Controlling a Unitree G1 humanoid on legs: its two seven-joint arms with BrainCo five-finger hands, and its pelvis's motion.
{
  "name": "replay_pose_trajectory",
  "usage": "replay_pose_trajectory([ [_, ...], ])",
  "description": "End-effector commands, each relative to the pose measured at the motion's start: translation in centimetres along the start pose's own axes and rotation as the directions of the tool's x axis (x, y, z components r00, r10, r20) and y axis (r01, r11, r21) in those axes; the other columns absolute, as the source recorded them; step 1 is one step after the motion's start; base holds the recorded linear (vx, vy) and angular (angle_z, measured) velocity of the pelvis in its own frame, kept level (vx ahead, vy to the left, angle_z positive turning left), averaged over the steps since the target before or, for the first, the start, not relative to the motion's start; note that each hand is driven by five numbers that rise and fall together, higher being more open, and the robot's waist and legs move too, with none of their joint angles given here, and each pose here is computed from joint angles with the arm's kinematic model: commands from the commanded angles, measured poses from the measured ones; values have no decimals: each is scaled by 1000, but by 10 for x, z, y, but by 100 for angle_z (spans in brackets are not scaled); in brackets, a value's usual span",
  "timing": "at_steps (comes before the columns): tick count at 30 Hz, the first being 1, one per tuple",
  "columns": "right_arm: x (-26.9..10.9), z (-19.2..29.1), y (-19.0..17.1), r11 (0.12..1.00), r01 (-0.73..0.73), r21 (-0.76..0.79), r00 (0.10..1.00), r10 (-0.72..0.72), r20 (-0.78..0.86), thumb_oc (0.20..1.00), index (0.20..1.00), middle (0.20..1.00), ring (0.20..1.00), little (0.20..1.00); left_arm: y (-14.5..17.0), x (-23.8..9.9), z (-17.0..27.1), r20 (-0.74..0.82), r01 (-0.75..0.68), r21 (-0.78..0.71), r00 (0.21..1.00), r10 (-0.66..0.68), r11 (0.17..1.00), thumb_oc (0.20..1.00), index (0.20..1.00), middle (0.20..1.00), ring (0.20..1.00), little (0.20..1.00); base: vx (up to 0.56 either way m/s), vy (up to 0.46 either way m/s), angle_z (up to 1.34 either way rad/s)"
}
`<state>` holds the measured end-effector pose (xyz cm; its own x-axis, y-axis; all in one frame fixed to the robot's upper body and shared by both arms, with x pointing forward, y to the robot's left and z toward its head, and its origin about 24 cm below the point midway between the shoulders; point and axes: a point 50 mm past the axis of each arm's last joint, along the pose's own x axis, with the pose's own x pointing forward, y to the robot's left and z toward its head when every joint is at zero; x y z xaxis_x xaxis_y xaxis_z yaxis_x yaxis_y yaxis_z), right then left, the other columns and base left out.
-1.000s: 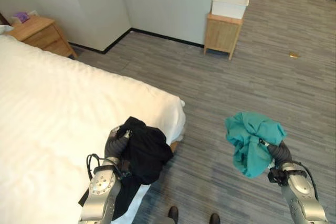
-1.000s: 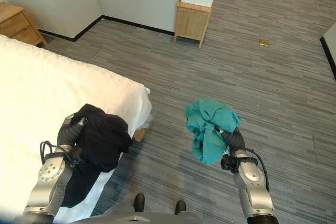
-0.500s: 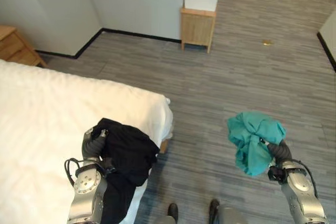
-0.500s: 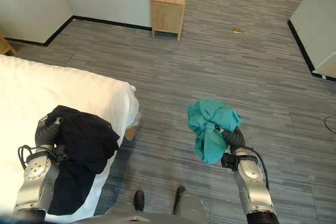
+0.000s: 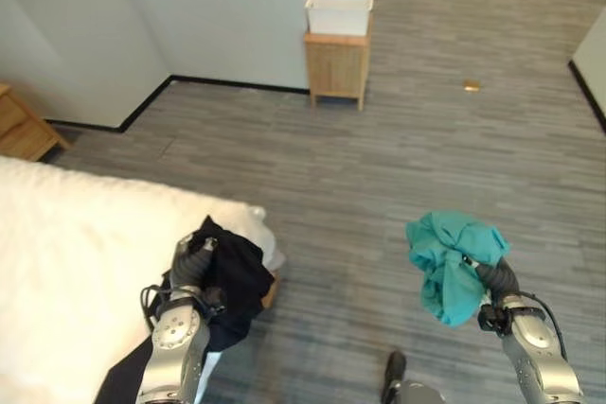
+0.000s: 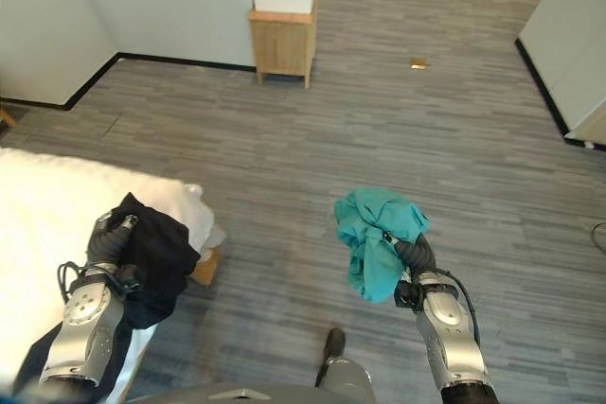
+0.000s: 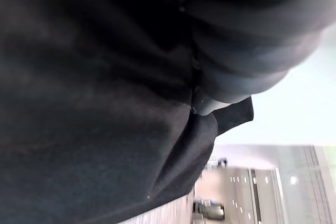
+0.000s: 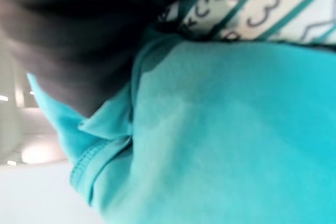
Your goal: Pick up bed clothes into laundry basket.
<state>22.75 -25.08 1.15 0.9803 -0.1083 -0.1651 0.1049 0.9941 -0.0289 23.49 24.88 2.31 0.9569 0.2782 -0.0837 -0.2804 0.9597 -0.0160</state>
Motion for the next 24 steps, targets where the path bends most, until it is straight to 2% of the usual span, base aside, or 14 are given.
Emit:
replay_pose_trajectory([
  [1,4,36,1,999,-31,-40,986,38,162,200,200,200,200,200,1,14,51,228,37,-36,973,-28,999,200,200,200,200,200,236,-222,-22],
  [7,3,33,-7,1000,7,-12,988,-5,152,200,200,200,200,200,2,14,50,225,39,-38,974,-29,999,200,200,200,200,200,447,-85,-43],
  [13,0,28,-6,997,-14,-78,992,24,125,200,200,200,200,200,11,8,30,149,-12,-30,989,17,999,200,200,200,200,200,603,90,-21],
  [18,5,21,16,995,-94,-37,990,98,101,200,200,200,200,200,21,3,32,153,-21,50,988,13,999,200,200,200,200,200,536,150,-20],
  [24,11,24,44,979,-200,-30,973,202,108,200,200,200,200,200,24,3,36,150,-18,52,989,10,999,200,200,200,200,200,444,307,6],
])
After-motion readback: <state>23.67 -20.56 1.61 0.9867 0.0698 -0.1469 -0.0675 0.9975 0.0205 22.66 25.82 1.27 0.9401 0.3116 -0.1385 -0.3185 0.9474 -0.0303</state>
